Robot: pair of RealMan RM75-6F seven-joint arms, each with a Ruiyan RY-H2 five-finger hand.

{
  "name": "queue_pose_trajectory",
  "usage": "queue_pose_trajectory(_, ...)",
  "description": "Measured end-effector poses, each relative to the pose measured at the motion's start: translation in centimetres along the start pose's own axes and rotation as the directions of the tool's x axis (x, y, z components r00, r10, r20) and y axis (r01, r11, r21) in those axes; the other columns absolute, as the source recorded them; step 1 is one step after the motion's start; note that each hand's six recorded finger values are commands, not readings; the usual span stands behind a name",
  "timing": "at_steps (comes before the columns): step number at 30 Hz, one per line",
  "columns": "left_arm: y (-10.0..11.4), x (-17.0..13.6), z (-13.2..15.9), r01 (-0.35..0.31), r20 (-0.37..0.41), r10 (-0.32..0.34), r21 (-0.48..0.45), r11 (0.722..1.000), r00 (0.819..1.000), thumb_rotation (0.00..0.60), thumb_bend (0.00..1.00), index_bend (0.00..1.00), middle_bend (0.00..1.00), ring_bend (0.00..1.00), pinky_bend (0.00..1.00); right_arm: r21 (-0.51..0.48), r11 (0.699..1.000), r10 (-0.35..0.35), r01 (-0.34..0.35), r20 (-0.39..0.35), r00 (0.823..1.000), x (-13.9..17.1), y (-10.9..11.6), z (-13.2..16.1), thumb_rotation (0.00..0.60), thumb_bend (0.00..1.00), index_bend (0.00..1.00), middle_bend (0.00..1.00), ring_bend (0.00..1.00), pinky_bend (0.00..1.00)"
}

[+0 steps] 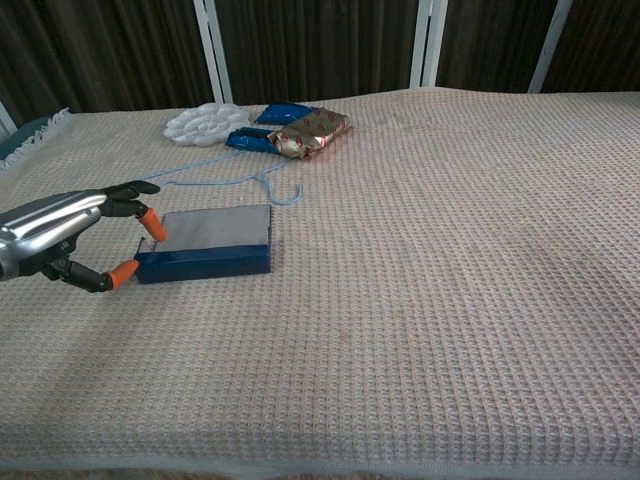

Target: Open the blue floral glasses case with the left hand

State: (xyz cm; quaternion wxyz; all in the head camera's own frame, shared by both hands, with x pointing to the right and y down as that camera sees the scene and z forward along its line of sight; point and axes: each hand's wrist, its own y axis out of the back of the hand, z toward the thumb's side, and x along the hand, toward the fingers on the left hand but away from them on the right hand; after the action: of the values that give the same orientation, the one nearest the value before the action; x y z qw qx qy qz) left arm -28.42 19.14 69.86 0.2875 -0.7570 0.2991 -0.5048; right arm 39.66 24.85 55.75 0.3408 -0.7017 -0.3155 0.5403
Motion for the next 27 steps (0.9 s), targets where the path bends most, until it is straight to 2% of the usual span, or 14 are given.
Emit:
queue_pose_trajectory(12, -1.5, 0.8, -0.8, 0.045, -0.039, -0.043, 0.04, 0.998, 0.998, 0.6, 0.45, 0.33, 0.0, 0.0, 0.0, -0.015, 1.0, -0.015, 0.015, -0.002, 1.0, 0.2, 0.6, -0.2, 0.6, 0.22, 0.0, 0.0, 0.0, 0.0)
queue_pose_trajectory(20, -1.2, 0.1, -0.9, 0.032, -0.027, -0.03, 0.069, 0.997, 0.999, 0.6, 0.5, 0.49, 0.0, 0.0, 0.0, -0.01, 1.0, -0.011, 0.011, -0.001, 1.0, 0.2, 0.5, -0.2, 0.6, 0.22, 0.0, 0.0, 0.0, 0.0)
queue_pose_trajectory(27, -2.1, -2.4, 0.1, 0.082, 0.029, -0.083, 0.044, 0.996, 0.996, 0.6, 0.51, 0.52, 0.0, 0.0, 0.0, -0.009, 1.0, -0.008, 0.008, -0.004, 1.0, 0.2, 0.3, 0.0, 0.6, 0.22, 0.0, 0.0, 0.0, 0.0)
